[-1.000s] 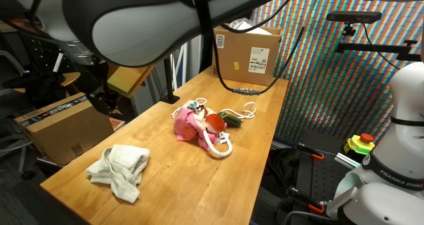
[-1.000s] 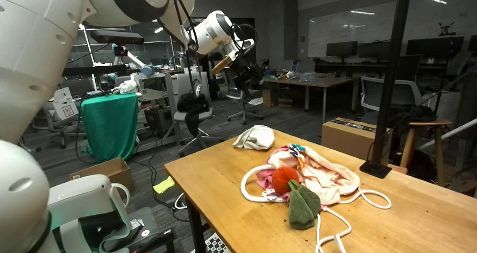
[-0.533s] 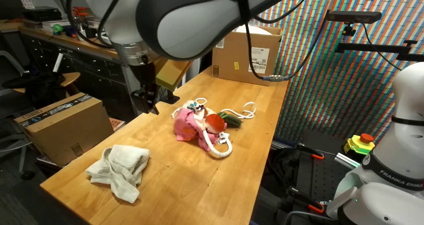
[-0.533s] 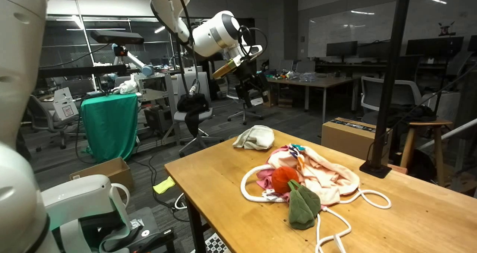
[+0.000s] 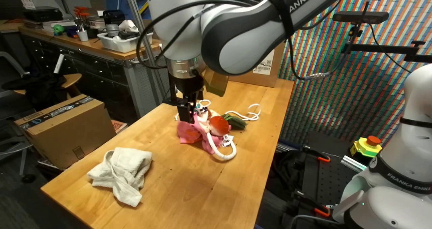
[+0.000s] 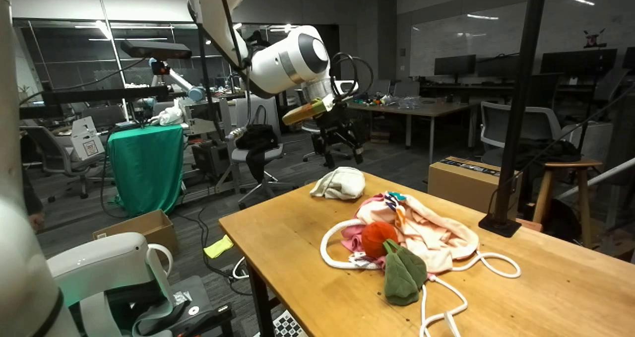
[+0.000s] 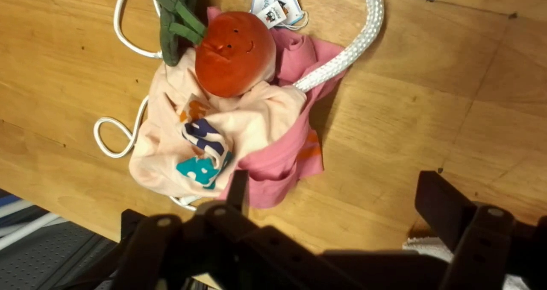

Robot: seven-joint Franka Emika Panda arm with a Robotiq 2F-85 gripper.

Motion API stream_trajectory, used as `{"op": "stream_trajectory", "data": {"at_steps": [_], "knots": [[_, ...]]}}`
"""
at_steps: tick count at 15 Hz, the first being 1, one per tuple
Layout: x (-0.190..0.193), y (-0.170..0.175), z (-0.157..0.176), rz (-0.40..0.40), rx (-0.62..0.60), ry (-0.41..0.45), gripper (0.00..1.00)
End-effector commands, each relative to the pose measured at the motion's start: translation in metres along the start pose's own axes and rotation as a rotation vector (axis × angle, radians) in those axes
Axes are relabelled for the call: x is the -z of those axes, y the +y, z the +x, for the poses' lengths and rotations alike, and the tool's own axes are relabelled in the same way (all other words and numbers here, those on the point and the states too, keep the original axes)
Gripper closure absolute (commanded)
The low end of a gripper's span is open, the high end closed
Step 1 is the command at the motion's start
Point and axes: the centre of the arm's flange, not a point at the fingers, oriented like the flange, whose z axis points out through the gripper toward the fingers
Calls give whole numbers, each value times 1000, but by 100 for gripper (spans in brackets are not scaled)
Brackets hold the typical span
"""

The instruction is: Spread the clothes and the objects across on the table

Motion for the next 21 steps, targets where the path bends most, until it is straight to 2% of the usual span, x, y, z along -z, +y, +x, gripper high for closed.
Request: {"op": "stream_trajectory", "data": {"at_steps": [1, 4, 9, 21], "knots": [[-25, 20, -28, 67, 85, 30, 0], [-56, 31, -33, 99, 128, 16, 0], [-97, 51, -40, 87, 106, -49, 0], [-153, 63, -43, 90, 84, -126, 0]]}}
